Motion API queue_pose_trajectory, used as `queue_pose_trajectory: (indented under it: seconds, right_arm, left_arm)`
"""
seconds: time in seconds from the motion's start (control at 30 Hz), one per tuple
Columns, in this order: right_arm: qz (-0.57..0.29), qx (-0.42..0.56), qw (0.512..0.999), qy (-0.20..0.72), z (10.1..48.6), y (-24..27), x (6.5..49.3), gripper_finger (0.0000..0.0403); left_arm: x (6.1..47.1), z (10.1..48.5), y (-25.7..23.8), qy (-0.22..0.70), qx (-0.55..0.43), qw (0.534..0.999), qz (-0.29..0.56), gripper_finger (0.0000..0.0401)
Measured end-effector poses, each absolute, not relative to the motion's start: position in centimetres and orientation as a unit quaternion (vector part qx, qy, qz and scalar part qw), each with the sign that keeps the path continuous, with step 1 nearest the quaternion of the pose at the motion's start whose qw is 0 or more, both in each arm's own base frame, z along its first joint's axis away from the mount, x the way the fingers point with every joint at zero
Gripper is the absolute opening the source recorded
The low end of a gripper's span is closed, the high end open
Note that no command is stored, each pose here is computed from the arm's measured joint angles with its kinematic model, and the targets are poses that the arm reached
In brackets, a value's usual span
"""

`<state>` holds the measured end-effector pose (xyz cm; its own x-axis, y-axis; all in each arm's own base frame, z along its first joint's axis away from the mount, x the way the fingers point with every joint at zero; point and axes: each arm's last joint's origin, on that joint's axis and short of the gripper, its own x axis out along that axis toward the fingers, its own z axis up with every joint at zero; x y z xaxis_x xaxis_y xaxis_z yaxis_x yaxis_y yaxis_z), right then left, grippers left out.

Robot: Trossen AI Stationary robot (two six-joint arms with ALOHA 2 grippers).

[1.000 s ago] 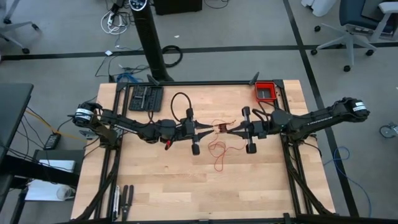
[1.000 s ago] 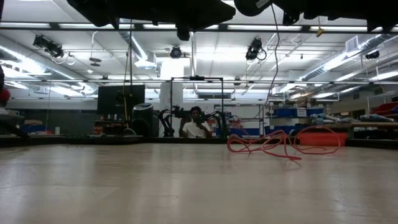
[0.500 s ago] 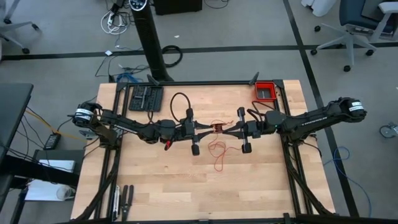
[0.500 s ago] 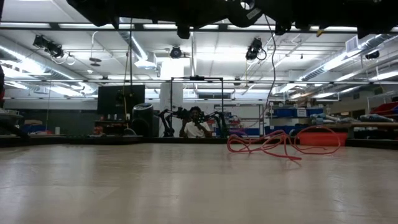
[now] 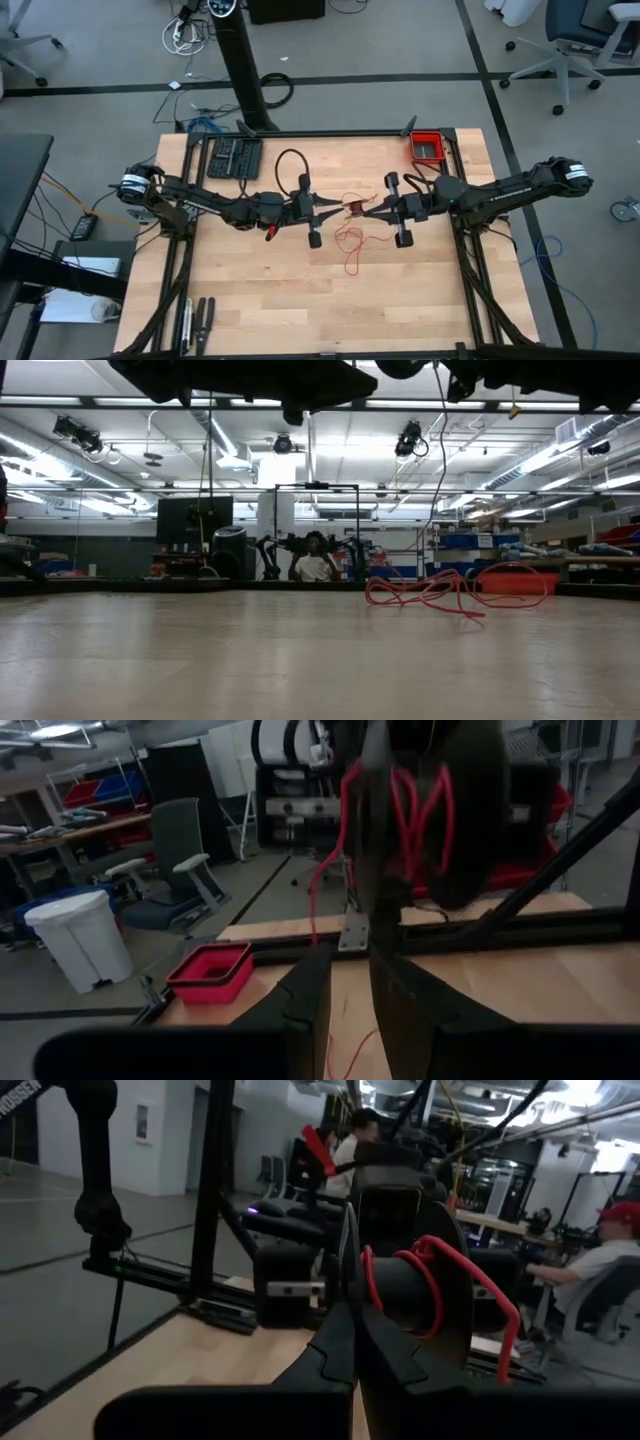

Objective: Coil cords
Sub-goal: Coil the red wire on the black spool

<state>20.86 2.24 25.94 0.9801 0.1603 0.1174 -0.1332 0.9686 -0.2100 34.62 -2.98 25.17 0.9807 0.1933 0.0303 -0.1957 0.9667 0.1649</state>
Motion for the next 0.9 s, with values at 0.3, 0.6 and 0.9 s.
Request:
queue_pose_trajectory:
  seconds: [0.3,0.6,0.9]
  right_arm:
    - [0.070,-0.101,0.991,-0.051,25.48,2.13,21.13,0.0000]
    - [0.065,-0.104,0.991,-0.056,25.58,2.05,21.13,0.0000]
    - [0.066,-0.104,0.991,-0.047,25.42,2.05,21.15,0.0000]
  left_arm:
    - [34.60,25.46,-3.02,-0.022,0.079,0.992,0.099,0.0078]
    - [34.63,25.37,-3.17,-0.019,0.080,0.994,0.076,0.0078]
    - [34.62,25.60,-3.25,-0.032,0.078,0.994,0.065,0.0078]
